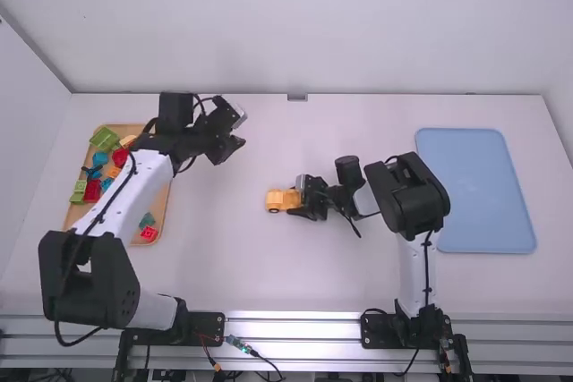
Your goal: Assemble lego blocks to make yellow taxi
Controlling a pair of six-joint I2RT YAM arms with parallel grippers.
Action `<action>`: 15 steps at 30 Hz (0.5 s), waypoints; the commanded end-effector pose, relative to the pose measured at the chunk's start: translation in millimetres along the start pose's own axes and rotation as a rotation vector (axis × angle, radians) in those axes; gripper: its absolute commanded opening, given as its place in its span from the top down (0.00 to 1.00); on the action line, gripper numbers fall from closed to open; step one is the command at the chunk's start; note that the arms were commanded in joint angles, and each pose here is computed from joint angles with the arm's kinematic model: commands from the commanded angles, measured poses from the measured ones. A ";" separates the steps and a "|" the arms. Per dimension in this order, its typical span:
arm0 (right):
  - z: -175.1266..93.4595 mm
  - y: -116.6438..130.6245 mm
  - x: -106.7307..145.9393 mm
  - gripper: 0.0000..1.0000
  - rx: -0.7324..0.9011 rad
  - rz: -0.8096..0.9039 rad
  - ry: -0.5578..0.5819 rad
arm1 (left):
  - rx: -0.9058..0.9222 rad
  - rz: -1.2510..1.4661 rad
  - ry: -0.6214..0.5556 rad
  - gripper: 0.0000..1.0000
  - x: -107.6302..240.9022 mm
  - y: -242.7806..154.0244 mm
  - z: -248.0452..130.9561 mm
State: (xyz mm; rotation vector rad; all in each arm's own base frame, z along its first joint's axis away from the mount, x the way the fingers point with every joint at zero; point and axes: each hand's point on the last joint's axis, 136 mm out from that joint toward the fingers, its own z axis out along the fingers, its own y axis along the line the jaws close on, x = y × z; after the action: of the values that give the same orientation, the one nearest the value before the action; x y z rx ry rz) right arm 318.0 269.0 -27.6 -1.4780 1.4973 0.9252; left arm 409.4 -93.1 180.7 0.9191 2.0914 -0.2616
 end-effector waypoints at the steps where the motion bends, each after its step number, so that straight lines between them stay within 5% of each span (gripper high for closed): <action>1: 1.3 -0.8 0.8 0.51 -0.005 -0.001 -0.002 | -0.124 -0.138 0.099 0.52 23.9 23.5 -2.1; 3: 1.3 -1.1 0.7 0.51 -0.005 0.003 -0.002 | -0.173 -0.190 0.134 0.43 36.9 31.4 -3.1; 4: 1.3 -1.2 1.3 0.48 -0.003 0.003 0.001 | -0.195 -0.217 0.145 0.23 42.2 34.7 -3.5; 6: 1.2 -1.4 2.0 0.45 0.000 0.004 0.004 | -0.228 -0.258 0.163 0.01 50.7 40.5 -5.1; 15: 1.0 -0.5 2.0 0.14 -0.005 0.005 0.002 | -0.426 -0.395 0.183 0.01 83.9 95.3 -34.2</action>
State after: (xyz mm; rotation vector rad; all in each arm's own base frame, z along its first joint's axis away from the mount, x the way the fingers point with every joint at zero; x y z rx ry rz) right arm 316.7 268.9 -28.1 -1.4790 1.4998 0.9320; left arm 421.9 13.1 153.7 0.3761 2.3432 0.0352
